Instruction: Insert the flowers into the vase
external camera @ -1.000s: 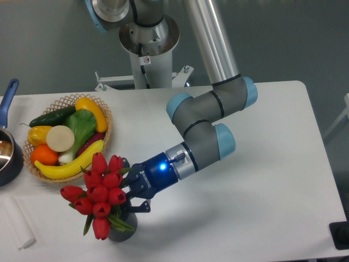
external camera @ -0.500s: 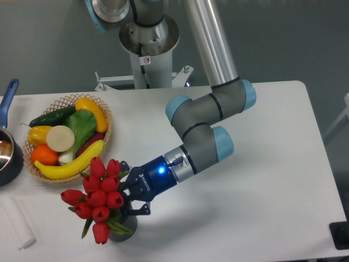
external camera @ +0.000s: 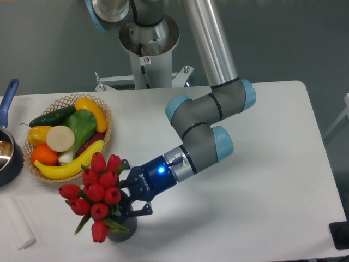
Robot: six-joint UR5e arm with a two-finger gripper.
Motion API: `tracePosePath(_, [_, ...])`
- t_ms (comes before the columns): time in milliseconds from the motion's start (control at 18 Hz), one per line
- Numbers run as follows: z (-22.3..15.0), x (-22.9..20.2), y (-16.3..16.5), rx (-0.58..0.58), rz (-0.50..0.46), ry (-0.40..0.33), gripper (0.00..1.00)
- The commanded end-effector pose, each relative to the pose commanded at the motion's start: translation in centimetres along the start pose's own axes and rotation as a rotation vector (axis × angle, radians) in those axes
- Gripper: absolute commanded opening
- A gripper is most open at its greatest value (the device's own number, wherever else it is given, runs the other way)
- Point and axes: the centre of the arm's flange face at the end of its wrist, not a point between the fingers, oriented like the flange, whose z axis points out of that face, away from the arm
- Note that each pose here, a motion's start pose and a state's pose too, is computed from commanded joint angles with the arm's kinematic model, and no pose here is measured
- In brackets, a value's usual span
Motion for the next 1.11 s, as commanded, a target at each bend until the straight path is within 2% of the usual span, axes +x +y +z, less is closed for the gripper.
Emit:
tracePosePath(278, [0.0, 0.1, 0.4, -0.058, 0.001, -0.019, 0.62])
tracePosePath(556, [-0.3, 0.3, -0.4, -0.06, 0.021, -0.024, 0.93])
tracePosePath(667, [-0.3, 0.5, -0.8, -0.073, 0.028, -0.03, 0.99])
tracePosePath(944, [-1.0, 0.7, -1.3, -0.162, 0.062, -0.071, 1.0])
tracePosePath(1111, [-1.6, 0.9, -0.7, -0.261, 0.141, -0.098, 1.0])
